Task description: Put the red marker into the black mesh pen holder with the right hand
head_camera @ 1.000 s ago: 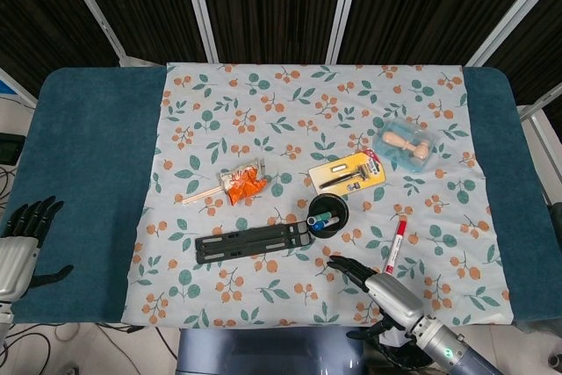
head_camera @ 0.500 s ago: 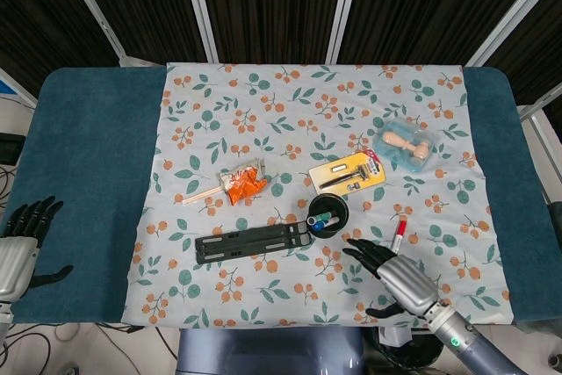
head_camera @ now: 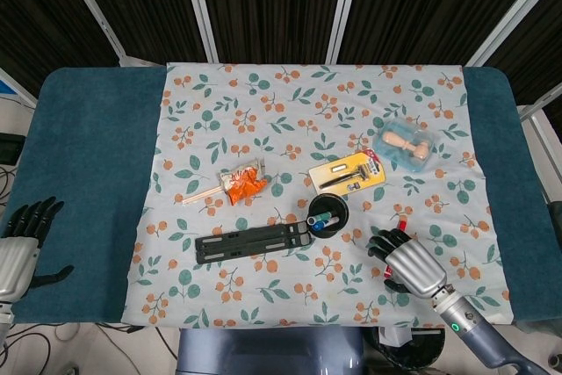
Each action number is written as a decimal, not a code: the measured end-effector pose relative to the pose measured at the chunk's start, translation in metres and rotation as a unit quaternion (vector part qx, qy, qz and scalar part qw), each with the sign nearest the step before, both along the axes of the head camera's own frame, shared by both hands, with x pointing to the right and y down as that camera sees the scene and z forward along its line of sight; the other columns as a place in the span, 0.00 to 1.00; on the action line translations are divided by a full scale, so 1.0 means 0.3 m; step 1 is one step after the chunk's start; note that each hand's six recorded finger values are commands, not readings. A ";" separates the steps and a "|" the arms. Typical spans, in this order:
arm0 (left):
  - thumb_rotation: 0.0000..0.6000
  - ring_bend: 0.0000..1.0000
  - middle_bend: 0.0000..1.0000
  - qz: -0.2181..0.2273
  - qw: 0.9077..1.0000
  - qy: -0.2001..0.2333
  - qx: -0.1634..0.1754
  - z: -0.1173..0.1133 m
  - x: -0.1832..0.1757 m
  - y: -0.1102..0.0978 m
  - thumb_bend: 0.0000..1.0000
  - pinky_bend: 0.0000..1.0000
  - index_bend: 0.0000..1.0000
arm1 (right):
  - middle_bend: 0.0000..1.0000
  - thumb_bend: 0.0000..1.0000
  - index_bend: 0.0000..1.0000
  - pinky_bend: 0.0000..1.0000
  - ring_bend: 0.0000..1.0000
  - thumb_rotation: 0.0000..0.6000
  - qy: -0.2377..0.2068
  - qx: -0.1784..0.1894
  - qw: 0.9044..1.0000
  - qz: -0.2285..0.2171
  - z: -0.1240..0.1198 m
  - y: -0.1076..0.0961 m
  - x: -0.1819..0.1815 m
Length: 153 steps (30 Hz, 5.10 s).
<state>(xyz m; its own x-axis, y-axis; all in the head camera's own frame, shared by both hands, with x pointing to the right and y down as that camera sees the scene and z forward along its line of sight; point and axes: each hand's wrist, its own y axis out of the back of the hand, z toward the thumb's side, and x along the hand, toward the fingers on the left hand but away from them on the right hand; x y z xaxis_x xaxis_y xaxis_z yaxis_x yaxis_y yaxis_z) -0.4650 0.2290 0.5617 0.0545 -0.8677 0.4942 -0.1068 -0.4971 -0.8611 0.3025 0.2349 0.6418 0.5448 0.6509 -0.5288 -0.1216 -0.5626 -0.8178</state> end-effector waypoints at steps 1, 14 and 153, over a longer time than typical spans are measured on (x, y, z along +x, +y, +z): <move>1.00 0.00 0.00 -0.001 1.000 0.000 0.000 0.000 0.000 0.000 0.02 0.00 0.00 | 0.31 0.27 0.44 0.28 0.24 1.00 0.004 0.003 1.000 -0.004 0.007 -0.001 -0.002; 1.00 0.00 0.00 -0.004 1.000 0.000 -0.004 0.004 -0.003 -0.002 0.02 0.00 0.00 | 0.33 0.29 0.46 0.28 0.25 1.00 0.031 0.009 0.999 -0.008 0.076 -0.030 0.003; 1.00 0.00 0.00 -0.019 0.999 0.027 -0.022 0.009 0.001 -0.015 0.02 0.00 0.00 | 0.55 0.68 0.69 0.32 0.35 1.00 -0.310 -0.118 0.834 0.442 -0.008 -0.279 -0.410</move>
